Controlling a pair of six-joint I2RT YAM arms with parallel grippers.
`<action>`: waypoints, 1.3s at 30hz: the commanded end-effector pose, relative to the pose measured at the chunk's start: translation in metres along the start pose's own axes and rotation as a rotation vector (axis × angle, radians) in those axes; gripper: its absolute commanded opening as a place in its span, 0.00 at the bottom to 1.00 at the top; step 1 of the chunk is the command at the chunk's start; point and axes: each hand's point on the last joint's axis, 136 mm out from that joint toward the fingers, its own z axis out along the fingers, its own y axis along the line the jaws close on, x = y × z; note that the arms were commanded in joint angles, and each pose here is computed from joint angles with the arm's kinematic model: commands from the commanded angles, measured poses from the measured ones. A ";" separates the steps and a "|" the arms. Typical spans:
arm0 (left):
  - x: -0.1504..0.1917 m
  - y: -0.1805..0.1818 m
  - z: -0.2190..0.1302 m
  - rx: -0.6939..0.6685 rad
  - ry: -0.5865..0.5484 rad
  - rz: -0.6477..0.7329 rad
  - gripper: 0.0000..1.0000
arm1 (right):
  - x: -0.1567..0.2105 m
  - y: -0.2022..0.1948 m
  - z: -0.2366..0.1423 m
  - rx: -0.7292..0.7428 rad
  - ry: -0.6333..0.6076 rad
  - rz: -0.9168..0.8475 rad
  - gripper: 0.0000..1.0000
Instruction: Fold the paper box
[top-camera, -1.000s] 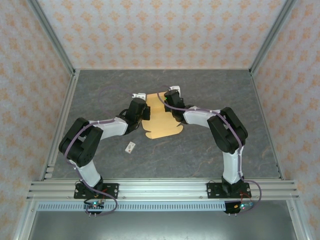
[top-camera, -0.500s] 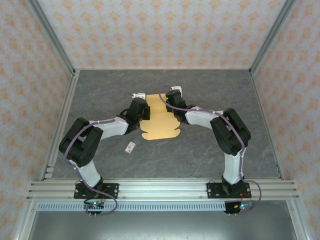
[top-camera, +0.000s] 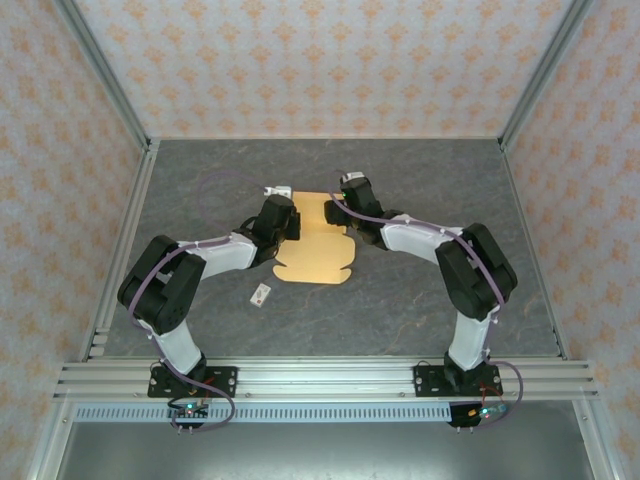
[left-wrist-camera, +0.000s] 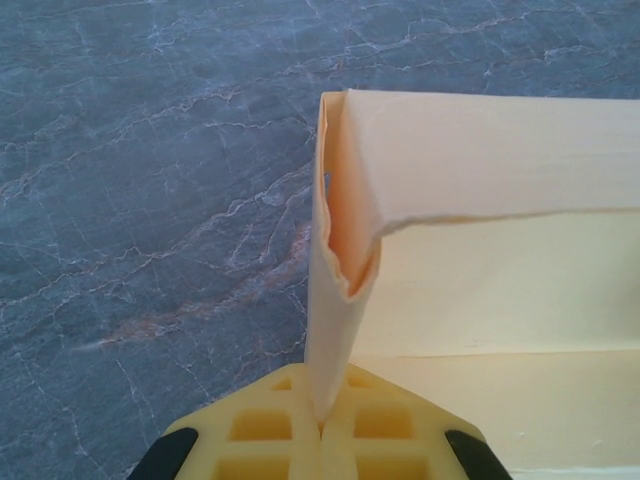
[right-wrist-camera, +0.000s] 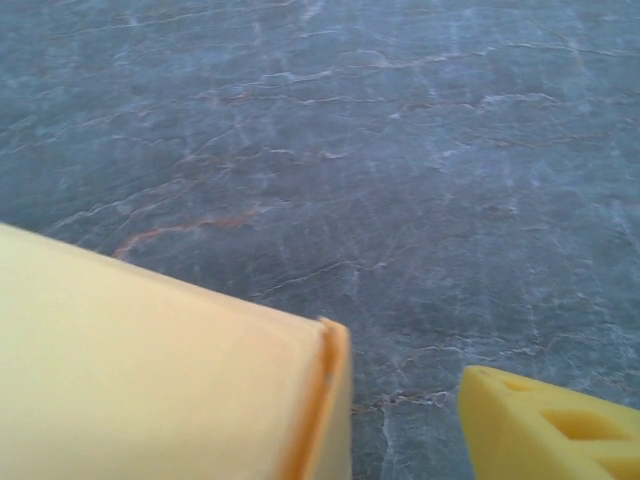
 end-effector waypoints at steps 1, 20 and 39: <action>-0.007 -0.003 0.002 -0.025 -0.007 -0.003 0.00 | -0.008 0.012 -0.016 -0.080 -0.007 0.009 0.77; 0.012 0.003 -0.030 0.035 0.366 0.051 0.00 | -0.007 -0.001 -0.125 -0.127 -0.055 0.048 0.92; 0.047 0.021 -0.062 0.020 0.805 0.265 0.00 | 0.010 -0.014 -0.155 -0.113 -0.053 0.056 0.92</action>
